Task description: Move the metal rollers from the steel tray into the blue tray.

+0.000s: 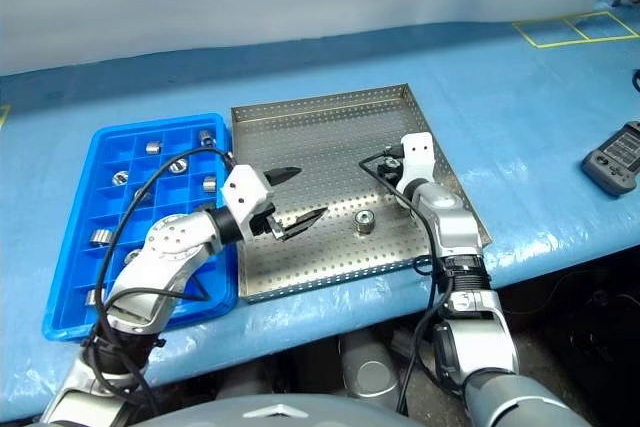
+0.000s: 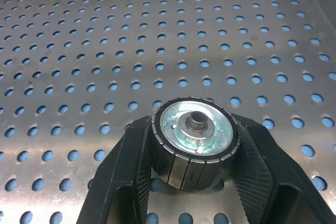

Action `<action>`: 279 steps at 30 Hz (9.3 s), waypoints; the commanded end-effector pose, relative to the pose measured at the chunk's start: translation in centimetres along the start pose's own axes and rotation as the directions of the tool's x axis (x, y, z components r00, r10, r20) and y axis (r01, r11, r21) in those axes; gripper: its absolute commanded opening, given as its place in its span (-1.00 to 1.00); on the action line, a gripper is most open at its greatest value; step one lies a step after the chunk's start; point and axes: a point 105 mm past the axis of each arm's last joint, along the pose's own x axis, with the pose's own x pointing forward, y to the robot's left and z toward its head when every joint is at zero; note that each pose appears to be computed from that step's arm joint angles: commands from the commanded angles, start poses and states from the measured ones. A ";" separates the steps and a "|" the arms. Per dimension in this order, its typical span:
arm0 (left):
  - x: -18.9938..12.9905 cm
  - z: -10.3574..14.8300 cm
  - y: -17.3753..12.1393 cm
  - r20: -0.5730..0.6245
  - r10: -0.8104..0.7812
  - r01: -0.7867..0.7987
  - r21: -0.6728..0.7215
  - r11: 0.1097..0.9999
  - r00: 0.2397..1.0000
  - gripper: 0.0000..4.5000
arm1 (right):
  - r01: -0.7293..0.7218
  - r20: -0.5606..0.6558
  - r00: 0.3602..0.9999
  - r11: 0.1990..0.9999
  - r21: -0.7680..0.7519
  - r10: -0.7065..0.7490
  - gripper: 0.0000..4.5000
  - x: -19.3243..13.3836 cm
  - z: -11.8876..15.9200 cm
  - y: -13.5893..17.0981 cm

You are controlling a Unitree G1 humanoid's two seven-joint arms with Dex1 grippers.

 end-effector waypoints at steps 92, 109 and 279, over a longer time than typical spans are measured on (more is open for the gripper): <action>0.3 1.4 -1.5 -0.048 0.009 -0.011 -0.037 0.999 0.999 0.97 | -0.441 -0.103 0.893 0.801 -0.405 0.439 0.50 -10.6 -0.3 4.7; -0.3 0.7 -1.1 -0.059 0.045 -0.047 -0.035 0.998 0.997 0.97 | -0.422 -0.209 0.904 0.859 -0.290 0.373 0.50 -9.4 -4.0 3.2; -16.2 -1.3 -0.6 -0.302 0.541 -0.589 -0.091 0.803 0.785 0.97 | -0.784 -0.186 0.560 0.443 -0.435 0.807 -0.10 -5.5 1.1 19.9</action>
